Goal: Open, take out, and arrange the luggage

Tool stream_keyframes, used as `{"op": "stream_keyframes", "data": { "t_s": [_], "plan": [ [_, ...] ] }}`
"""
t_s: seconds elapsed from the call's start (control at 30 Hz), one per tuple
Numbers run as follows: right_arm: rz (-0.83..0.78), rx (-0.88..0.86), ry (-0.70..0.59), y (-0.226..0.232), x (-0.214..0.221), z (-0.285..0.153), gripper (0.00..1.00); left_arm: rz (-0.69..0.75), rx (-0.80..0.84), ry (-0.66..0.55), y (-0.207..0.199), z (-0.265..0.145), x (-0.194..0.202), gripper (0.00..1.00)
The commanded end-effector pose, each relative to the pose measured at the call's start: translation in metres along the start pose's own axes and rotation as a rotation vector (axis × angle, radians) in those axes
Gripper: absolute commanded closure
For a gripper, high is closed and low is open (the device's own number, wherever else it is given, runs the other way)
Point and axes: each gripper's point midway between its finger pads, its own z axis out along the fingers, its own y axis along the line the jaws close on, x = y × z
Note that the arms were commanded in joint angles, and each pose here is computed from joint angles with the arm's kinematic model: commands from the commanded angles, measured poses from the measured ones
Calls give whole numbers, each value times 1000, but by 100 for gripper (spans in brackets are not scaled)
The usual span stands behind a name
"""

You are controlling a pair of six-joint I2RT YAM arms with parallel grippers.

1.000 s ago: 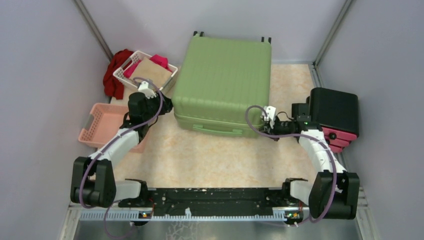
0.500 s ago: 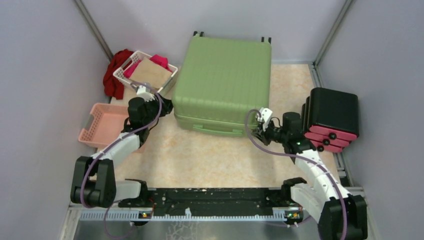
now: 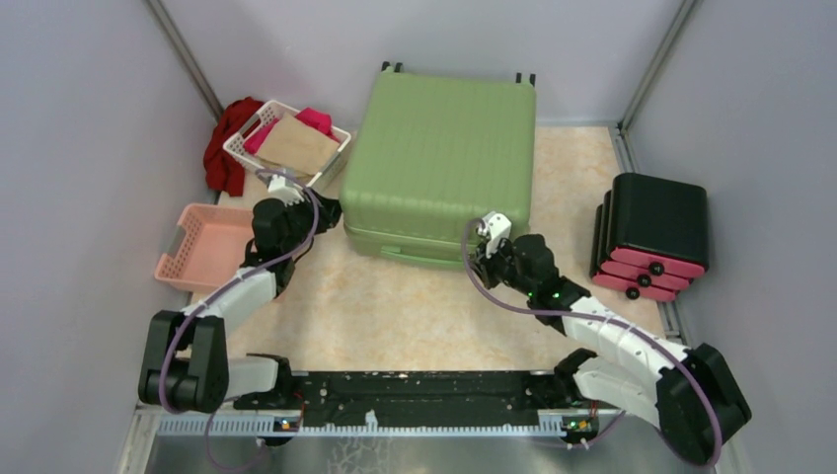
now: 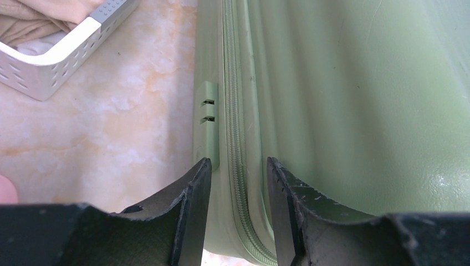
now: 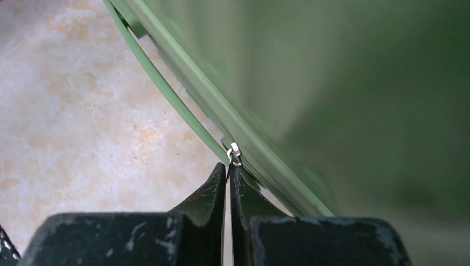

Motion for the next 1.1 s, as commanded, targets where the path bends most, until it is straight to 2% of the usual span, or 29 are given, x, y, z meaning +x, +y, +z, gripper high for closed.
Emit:
{"op": "stream_keyframes", "data": {
  "t_s": [0.0,0.43,1.07],
  "plan": [
    [34,-150,-76,49,-36,13,100,-49,176,178,-37,-14,51,51],
    [77,-193,-83,96,-66,54,100,-61,205,195,-38,-17,67,51],
    [118,-225,-64,156,-105,139,100,-72,252,221,-43,-19,83,51]
  ]
}}
